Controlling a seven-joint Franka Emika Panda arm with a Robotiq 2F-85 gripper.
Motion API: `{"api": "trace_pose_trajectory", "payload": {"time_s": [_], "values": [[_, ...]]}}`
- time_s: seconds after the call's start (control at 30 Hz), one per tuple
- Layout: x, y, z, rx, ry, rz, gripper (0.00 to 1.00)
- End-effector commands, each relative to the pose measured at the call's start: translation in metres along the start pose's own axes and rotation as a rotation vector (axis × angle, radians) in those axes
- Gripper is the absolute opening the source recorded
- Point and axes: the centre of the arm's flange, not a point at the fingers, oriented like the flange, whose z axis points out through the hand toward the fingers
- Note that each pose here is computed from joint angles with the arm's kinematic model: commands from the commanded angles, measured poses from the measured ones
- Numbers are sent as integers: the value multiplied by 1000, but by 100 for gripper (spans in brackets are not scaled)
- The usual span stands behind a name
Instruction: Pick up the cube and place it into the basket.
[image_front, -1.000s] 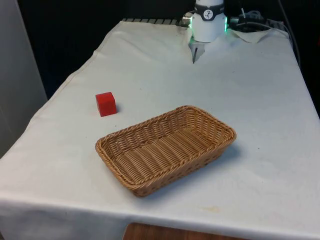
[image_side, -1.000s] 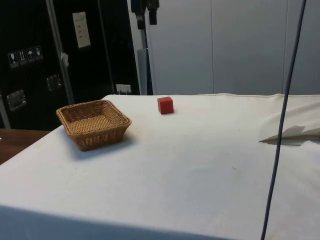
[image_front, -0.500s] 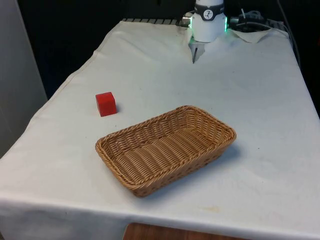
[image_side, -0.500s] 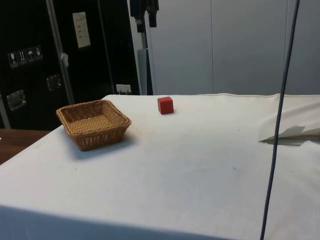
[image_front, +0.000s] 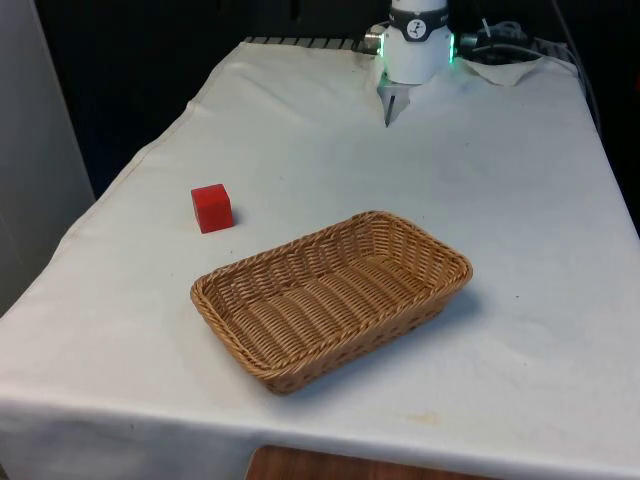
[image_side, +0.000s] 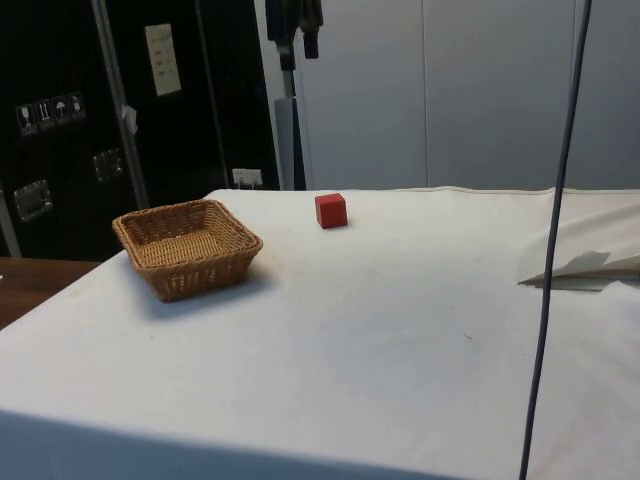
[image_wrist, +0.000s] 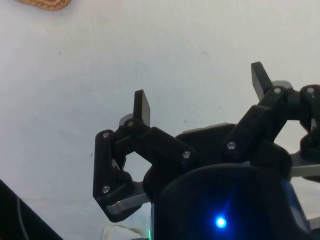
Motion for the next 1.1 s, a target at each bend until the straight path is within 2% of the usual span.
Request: {"api": "trace_pose_trajectory", "payload": {"time_s": [0.0,0.2,0.43,0.5,1.07], "values": [[1,4,1,4,3,2,100],[1,12,4,-11,1,7,100],[2,30,9,-15,2,18,100],[2,30,8,-24,-1,18,100],[-1,65,16,-37,-7,37,100]]}}
